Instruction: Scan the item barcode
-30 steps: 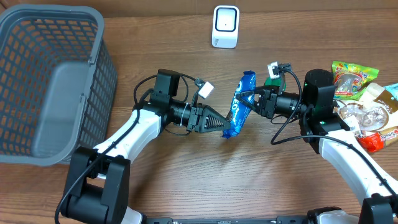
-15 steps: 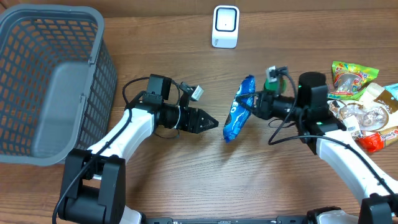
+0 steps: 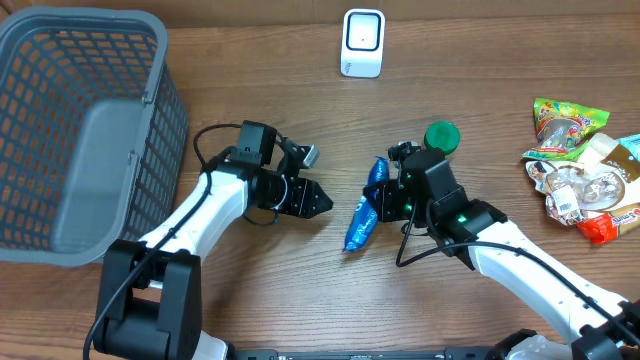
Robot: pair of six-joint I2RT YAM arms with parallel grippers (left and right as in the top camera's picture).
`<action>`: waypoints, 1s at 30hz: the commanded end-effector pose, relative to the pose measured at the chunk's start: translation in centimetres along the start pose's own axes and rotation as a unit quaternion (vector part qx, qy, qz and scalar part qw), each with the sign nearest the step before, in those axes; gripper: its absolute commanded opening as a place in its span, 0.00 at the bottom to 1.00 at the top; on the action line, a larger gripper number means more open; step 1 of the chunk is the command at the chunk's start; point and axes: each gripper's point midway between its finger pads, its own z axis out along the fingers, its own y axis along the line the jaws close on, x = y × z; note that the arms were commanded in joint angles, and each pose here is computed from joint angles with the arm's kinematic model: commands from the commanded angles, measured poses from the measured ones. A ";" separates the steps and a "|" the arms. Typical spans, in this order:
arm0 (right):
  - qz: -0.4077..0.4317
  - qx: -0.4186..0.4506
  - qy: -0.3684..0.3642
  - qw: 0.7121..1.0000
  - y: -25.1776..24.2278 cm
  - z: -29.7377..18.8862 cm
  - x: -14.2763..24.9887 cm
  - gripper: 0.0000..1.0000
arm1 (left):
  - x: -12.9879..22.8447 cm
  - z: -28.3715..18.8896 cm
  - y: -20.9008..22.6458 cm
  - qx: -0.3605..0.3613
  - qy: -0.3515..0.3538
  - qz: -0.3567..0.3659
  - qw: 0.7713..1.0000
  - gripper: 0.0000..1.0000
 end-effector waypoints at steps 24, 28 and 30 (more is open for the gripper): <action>0.013 0.113 0.048 0.992 -3.6 6.2 -0.1 1.00 | -5.3 -5.0 -2.1 -0.127 -0.023 0.091 0.988 0.42; 0.015 0.083 0.053 0.995 -2.2 6.3 -0.5 1.00 | -5.1 -5.0 -2.0 -0.127 -0.018 0.088 0.988 0.41; 0.015 0.064 0.057 0.996 -1.4 6.3 -0.6 1.00 | -5.0 -5.0 -2.0 -0.127 -0.016 0.087 0.988 0.41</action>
